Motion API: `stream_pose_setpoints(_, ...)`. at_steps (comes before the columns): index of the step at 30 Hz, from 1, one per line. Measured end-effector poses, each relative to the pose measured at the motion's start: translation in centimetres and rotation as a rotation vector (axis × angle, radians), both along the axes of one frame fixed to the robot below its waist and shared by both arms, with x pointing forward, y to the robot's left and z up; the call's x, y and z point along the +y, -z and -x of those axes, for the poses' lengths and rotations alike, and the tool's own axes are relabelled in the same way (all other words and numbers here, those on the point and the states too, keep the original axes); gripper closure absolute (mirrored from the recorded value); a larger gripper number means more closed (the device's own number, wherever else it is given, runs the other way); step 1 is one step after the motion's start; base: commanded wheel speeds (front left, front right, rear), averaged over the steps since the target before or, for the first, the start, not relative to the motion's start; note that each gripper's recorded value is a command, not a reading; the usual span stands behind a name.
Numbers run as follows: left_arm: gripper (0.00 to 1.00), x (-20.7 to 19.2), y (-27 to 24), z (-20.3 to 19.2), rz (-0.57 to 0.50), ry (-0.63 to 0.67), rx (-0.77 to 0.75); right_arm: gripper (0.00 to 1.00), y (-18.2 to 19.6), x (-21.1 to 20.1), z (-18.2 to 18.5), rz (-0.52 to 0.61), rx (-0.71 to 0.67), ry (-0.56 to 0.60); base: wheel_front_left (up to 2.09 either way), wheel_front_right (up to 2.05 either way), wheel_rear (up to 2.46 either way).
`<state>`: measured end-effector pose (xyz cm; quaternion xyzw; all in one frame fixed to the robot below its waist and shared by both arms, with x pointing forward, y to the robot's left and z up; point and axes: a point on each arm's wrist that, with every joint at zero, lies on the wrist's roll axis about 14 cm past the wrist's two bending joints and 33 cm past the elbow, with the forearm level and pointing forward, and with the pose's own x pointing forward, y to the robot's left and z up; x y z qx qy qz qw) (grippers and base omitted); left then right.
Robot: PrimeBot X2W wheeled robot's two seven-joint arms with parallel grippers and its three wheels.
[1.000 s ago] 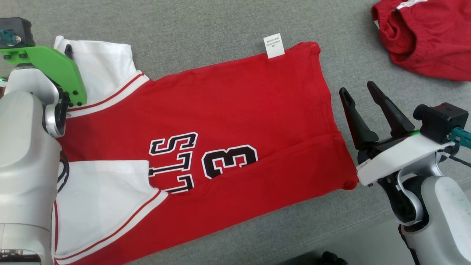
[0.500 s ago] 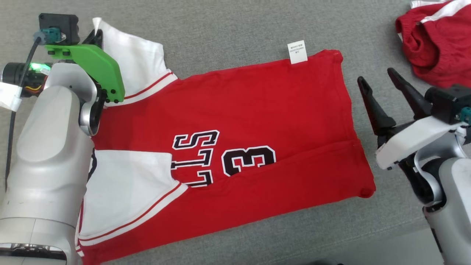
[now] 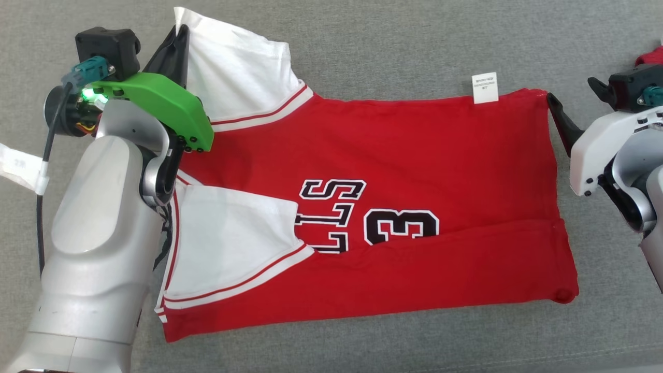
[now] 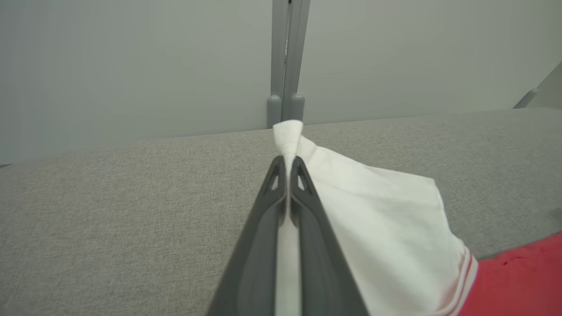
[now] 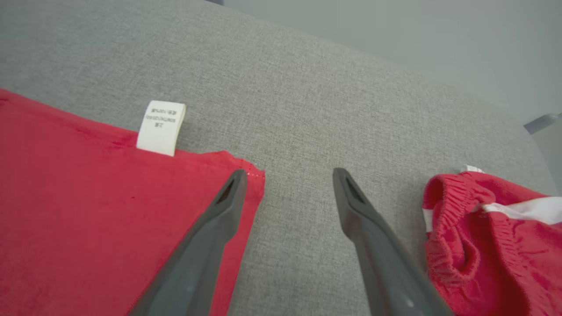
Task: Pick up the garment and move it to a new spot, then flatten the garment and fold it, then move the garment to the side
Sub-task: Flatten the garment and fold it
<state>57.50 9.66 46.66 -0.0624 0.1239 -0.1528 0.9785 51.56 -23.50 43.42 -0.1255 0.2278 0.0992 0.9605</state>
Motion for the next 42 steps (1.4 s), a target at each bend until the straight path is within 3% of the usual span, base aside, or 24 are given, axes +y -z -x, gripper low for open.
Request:
stream_pose_setpoints(9,1.0,1.1,0.4,0.9,0.01,-0.028,0.008,0.0,4.0,2.2,-0.8,0.033,0.159,-0.076,0.0,0.0,0.0)
stream_pose_setpoints(10,1.0,1.1,0.4,0.9,0.011,-0.03,0.008,0.09,4.0,2.2,-0.9,0.031,0.163,-0.078,0.0,0.0,0.0)
stream_pose_setpoints(11,1.0,1.1,0.4,1.0,0.011,-0.03,0.008,0.43,4.0,2.2,-1.0,0.029,0.164,-0.079,0.0,0.0,0.0)
stream_pose_setpoints(12,1.0,1.1,0.3,1.0,0.012,-0.031,0.006,0.54,3.9,2.2,-1.0,0.031,0.164,-0.082,0.0,0.0,0.0)
stream_pose_setpoints(13,1.0,1.1,0.2,1.0,0.014,-0.03,0.005,0.61,3.9,2.2,-1.0,0.034,0.164,-0.086,0.0,0.0,0.0)
stream_pose_setpoints(19,1.0,1.4,-0.2,1.3,0.041,-0.042,-0.009,0.84,4.2,2.7,-1.0,0.028,0.164,-0.102,0.0,0.0,0.0)
stream_pose_setpoints(21,1.0,1.5,-0.4,1.5,0.063,-0.052,-0.016,1.0,4.0,2.7,-1.2,0.023,0.144,-0.105,0.0,0.0,0.0)
stream_pose_setpoints(30,1.0,2.6,-3.7,3.7,0.153,-0.083,-0.164,1.0,-0.3,2.9,-1.8,-0.051,-0.076,-0.104,0.0,0.0,0.0)
stream_pose_setpoints(42,1.0,4.3,-3.6,12.6,0.265,-0.168,-0.176,1.0,-2.5,2.9,5.8,-0.212,-0.22,-0.07,0.0,0.0,0.0)
